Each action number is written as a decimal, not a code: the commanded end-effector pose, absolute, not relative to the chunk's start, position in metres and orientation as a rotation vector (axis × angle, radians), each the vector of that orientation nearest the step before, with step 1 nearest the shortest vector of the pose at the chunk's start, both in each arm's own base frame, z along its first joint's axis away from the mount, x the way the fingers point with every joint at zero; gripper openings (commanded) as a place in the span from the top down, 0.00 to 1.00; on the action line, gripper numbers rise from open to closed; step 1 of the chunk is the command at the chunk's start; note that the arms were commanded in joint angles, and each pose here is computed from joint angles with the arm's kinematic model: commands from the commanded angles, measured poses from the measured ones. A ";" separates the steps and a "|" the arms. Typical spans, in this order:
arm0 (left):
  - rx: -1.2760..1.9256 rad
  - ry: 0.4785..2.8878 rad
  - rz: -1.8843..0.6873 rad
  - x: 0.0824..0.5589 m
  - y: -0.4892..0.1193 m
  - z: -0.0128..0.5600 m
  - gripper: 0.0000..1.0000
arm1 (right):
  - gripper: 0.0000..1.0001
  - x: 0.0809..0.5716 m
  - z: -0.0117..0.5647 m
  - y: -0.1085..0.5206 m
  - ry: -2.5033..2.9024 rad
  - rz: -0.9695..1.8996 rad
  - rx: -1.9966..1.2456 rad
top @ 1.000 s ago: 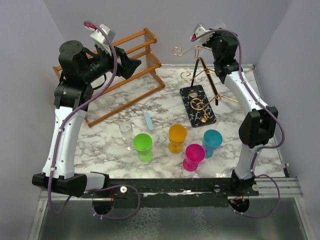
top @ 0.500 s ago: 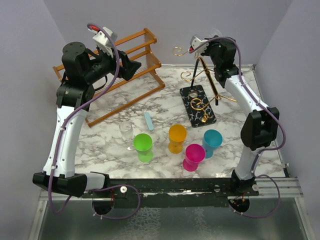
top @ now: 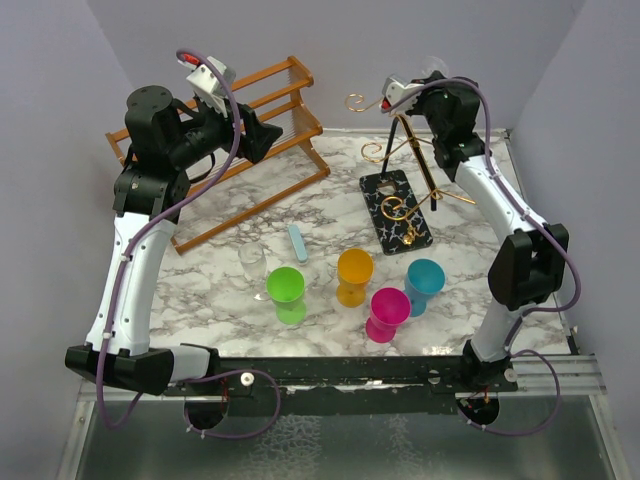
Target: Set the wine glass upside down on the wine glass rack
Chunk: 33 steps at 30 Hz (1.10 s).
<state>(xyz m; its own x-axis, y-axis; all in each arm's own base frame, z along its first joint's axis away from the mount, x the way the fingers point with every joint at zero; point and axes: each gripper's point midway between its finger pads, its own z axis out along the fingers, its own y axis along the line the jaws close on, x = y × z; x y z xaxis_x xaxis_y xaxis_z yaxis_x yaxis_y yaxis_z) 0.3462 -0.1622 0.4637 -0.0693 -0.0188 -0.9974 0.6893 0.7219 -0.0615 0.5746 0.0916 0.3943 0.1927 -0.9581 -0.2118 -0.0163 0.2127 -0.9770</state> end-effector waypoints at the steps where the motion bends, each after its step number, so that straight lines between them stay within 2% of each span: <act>1: 0.581 1.502 -0.621 0.337 -0.160 0.475 0.16 | 0.99 0.564 0.415 0.090 1.096 -0.972 -1.138; 33: 0.583 1.502 -0.614 0.336 -0.159 0.474 0.16 | 0.99 0.557 0.404 0.061 1.219 -1.041 -1.151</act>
<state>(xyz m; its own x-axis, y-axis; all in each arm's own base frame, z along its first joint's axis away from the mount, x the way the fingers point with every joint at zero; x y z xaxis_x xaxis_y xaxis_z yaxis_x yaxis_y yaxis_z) 0.3432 -0.1614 0.4662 -0.0571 -0.0152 -0.9983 0.6901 0.7219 -0.0505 0.5712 0.0759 0.3709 0.1125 -0.9800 -0.1643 -0.0719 0.1569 -0.9850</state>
